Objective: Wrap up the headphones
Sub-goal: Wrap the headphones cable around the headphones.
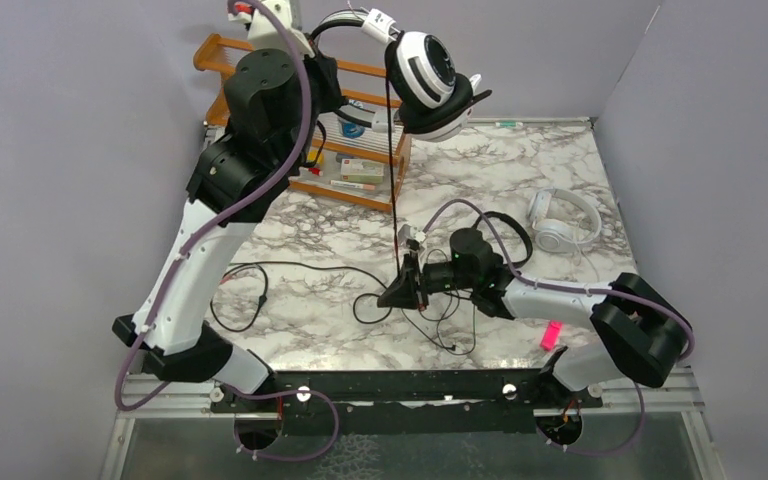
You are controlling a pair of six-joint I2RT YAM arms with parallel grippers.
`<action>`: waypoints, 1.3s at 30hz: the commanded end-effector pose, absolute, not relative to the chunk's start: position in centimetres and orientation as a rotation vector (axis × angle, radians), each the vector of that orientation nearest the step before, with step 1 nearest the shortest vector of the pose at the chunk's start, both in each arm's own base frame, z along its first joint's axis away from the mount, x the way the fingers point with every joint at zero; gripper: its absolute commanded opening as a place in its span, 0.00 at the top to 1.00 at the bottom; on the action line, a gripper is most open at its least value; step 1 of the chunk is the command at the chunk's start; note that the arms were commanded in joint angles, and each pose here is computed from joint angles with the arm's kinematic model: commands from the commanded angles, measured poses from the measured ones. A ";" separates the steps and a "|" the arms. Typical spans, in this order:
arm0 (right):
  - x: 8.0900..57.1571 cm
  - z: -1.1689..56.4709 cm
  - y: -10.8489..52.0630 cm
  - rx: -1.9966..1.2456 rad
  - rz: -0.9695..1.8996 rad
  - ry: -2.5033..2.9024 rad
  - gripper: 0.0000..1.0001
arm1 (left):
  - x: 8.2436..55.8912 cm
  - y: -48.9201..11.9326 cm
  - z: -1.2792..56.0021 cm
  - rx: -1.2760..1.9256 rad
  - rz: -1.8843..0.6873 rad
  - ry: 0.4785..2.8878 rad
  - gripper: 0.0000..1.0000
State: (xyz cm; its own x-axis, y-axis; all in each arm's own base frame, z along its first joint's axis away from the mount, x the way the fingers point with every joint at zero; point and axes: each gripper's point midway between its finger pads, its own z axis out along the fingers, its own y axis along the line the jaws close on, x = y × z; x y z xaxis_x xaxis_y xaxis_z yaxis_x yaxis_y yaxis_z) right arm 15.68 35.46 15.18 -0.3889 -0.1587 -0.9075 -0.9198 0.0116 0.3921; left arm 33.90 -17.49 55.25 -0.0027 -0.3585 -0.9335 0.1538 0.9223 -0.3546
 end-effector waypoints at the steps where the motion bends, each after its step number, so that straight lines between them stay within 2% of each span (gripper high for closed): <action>1: 16.4 12.9 34.9 -1.086 1.328 1.727 1.00 | 34.0 -16.0 60.9 -0.277 -0.444 1.335 1.00; 7: 18.8 12.9 33.0 -0.950 1.227 1.741 1.00 | 31.5 -16.6 60.2 -0.163 -0.520 1.360 1.00; 13: 22.1 12.5 30.0 -0.809 1.267 1.836 1.00 | 27.2 -19.1 58.2 0.159 -0.632 1.414 1.00; 19: 25.0 15.0 28.1 -0.690 1.390 1.944 1.00 | 25.4 -21.6 51.0 0.527 -0.598 1.542 1.00; 23: 27.0 17.4 27.1 -0.631 1.406 2.040 1.00 | 27.7 -21.4 43.7 0.661 -0.388 1.688 1.00; 27: 28.3 19.3 25.3 -0.572 1.338 2.154 1.00 | 31.6 -17.0 37.6 0.662 0.111 1.818 1.00; 29: 29.1 20.5 24.5 -0.561 1.264 2.166 1.00 | 32.5 -15.5 36.7 0.667 0.257 1.796 1.00; 35: 31.0 21.7 22.7 -0.529 1.079 2.229 1.00 | 31.9 -16.3 37.4 0.744 0.258 1.629 1.00; 39: 31.2 24.0 22.8 -0.553 1.066 2.206 1.00 | 31.7 -14.9 36.1 0.786 0.482 1.642 1.00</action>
